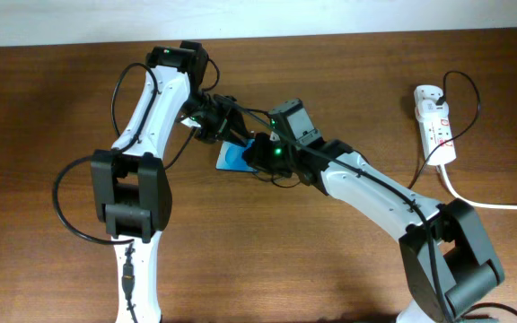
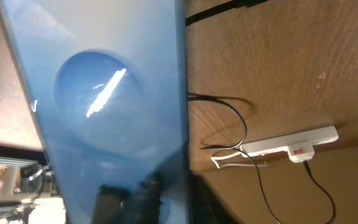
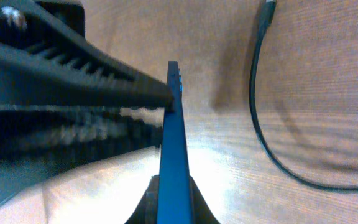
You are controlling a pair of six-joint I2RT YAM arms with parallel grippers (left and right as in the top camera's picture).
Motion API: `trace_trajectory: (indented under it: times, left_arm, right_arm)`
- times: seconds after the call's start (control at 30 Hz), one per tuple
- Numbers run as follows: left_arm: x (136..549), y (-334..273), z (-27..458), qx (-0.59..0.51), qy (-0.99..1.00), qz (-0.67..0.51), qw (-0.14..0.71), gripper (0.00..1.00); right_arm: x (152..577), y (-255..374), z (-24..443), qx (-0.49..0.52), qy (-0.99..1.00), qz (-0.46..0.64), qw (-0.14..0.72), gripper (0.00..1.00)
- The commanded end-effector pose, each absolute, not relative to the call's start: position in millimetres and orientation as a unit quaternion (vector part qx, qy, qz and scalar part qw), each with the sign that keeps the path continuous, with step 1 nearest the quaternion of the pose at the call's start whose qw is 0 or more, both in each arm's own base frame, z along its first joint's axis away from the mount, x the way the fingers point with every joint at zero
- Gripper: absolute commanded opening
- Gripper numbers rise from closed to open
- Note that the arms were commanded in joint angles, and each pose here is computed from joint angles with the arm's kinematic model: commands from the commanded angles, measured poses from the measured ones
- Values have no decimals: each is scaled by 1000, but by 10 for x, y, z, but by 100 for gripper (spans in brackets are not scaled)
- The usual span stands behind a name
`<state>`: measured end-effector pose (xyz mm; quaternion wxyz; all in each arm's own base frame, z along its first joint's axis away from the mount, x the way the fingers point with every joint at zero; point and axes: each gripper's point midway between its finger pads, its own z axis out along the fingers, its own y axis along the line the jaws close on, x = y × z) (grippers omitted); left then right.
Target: Plug charger to phone and switch on socket
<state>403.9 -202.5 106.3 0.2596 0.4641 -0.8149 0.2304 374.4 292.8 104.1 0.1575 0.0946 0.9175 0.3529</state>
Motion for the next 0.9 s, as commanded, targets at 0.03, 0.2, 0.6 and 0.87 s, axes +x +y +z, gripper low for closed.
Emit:
trace_trajectory:
  times: [0.03,0.2,0.6,0.87]
  left_arm:
    - [4020,-2024,1132,447,-821,242,261,31]
    - [4397,-2242,1523,208,-846,460,170,70]
    - [4651,-2454,2469,-22,-717,693,72,93]
    - [5157,-2504,2564,16,-745,667,0,75]
  right_arm:
    - [4018,2701,1270,114,903,365,195,4]
    - [4256,2130,1662,152,883,370,244,4]
    - [4894,1736,2738,394,681,532,312,4]
    - [4767,2192,2657,432,666,513,327,4]
